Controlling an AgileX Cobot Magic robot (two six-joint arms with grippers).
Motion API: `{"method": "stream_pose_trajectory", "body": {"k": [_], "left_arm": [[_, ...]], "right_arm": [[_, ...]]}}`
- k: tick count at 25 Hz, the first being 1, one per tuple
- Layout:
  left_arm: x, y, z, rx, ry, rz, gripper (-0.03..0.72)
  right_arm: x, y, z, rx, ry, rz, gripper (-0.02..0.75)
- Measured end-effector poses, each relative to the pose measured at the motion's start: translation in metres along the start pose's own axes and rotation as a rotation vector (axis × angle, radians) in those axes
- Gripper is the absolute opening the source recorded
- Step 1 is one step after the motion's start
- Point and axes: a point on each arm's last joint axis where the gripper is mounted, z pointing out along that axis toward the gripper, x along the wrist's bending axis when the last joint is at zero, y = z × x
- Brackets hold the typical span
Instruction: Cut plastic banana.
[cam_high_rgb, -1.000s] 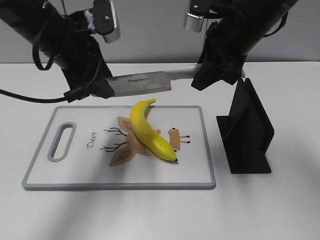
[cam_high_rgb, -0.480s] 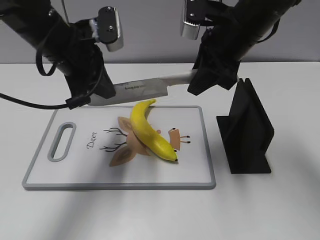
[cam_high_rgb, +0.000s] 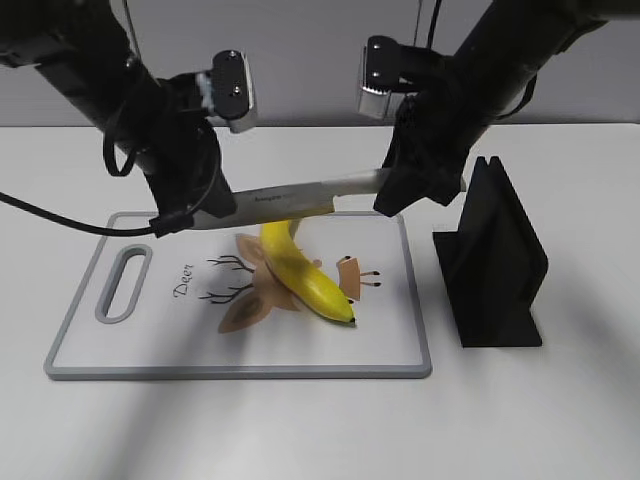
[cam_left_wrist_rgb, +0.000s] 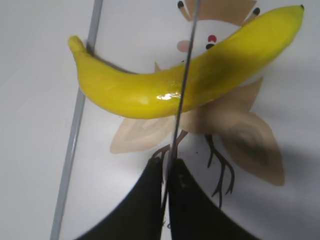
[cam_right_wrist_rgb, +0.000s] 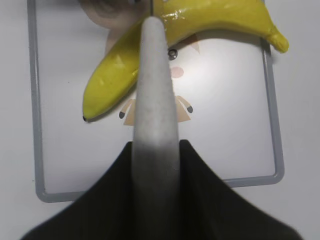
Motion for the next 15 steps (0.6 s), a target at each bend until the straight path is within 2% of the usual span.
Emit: {"method": "stream_pose_trajectory", "body": {"k": [6, 15], "left_arm": [[0.002, -0.016, 0.043, 0.033, -0.053, -0.052, 0.009], [0.006, -0.014, 0.046, 0.017, -0.041, -0.065, 0.009]], "right_arm": [[-0.012, -0.021, 0.045, 0.068, 0.036, 0.024, 0.188], [-0.020, -0.030, 0.055, 0.093, 0.022, 0.025, 0.197]]}}
